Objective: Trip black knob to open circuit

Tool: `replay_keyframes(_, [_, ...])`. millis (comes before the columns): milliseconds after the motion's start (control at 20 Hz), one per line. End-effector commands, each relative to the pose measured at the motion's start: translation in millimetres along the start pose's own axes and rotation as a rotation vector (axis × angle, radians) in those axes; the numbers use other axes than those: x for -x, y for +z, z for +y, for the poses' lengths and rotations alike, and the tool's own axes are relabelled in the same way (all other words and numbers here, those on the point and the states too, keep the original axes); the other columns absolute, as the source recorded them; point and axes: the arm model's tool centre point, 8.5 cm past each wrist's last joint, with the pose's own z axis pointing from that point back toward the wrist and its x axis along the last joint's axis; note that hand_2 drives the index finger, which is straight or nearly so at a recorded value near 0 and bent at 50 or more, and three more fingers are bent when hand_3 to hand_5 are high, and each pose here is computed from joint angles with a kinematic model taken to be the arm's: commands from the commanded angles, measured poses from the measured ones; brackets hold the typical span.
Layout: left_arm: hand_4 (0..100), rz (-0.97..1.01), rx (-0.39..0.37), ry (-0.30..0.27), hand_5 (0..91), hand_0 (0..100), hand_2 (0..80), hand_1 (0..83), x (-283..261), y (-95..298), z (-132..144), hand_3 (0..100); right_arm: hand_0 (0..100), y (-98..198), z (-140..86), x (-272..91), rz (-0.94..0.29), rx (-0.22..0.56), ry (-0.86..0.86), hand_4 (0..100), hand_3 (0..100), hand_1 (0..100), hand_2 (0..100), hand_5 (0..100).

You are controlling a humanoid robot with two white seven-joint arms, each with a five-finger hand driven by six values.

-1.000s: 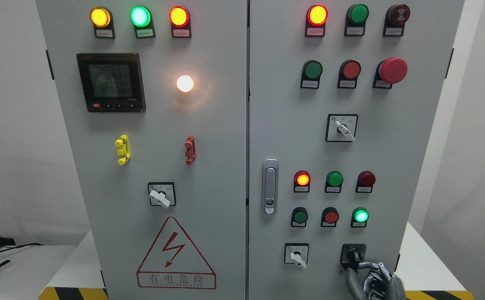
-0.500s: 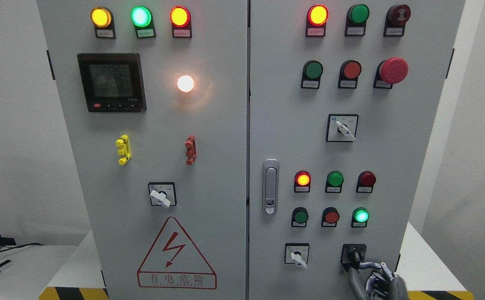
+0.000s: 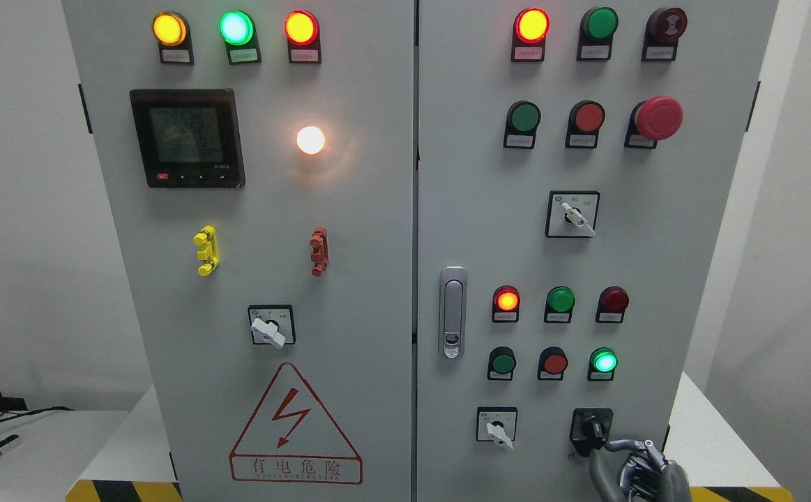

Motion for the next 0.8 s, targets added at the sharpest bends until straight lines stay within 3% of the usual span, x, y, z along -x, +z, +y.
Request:
replay_keyframes(0, [0,0.000,-0.001,0.005,0.0,12,0.0,38.9,0,0,0,0,35,9,-8,5,-0.005,-0.001,0.010,100,95,73,51,100])
replay_keyframes(100, [0,0.000,-0.001,0.005,0.0,12,0.0,38.9,0,0,0,0,37,16,-13,8,-0.019,-0.004,0.015,100,95,72,50,100])
replay_keyframes(350, [0,0.000,-0.002,0.004,0.0,12,0.0,38.9,0,0,1,0,44,43,-24,5,-0.115,-0.019,0.020,99,90,60,44,99])
replay_keyframes(400, [0,0.000,-0.001,0.005,0.0,12,0.0,38.9,0,0,0,0,44,51,-26,4,-0.121,-0.021,0.023,94,87,54,41,95])
replay_keyframes(450, [0,0.000,-0.001,0.005,0.0,12,0.0,38.9,0,0,0,0,37,60,-29,3,-0.120,-0.027,0.030,86,84,45,40,91])
replay_keyframes(500, [0,0.000,-0.001,0.005,0.0,12,0.0,38.9,0,0,0,0,35,69,-31,3,-0.114,-0.040,0.030,85,84,44,39,90])
replay_keyframes(550, [0,0.000,-0.002,0.004,0.0,12,0.0,38.9,0,0,1,0,31,78,-32,3,-0.109,-0.068,0.026,76,76,35,37,85])
replay_keyframes(600, [0,0.000,-0.001,0.005,0.0,12,0.0,38.9,0,0,0,0,29,86,-32,-1,-0.111,-0.106,0.012,64,65,30,32,73])
replay_keyframes(650, [0,0.000,-0.001,0.005,0.0,12,0.0,38.9,0,0,0,0,29,93,-31,-6,-0.121,-0.135,-0.003,62,62,28,31,69])
replay_keyframes(750, [0,0.000,-0.002,0.004,0.0,12,0.0,38.9,0,0,1,0,29,106,-34,-14,-0.129,-0.174,-0.006,39,36,17,16,49])
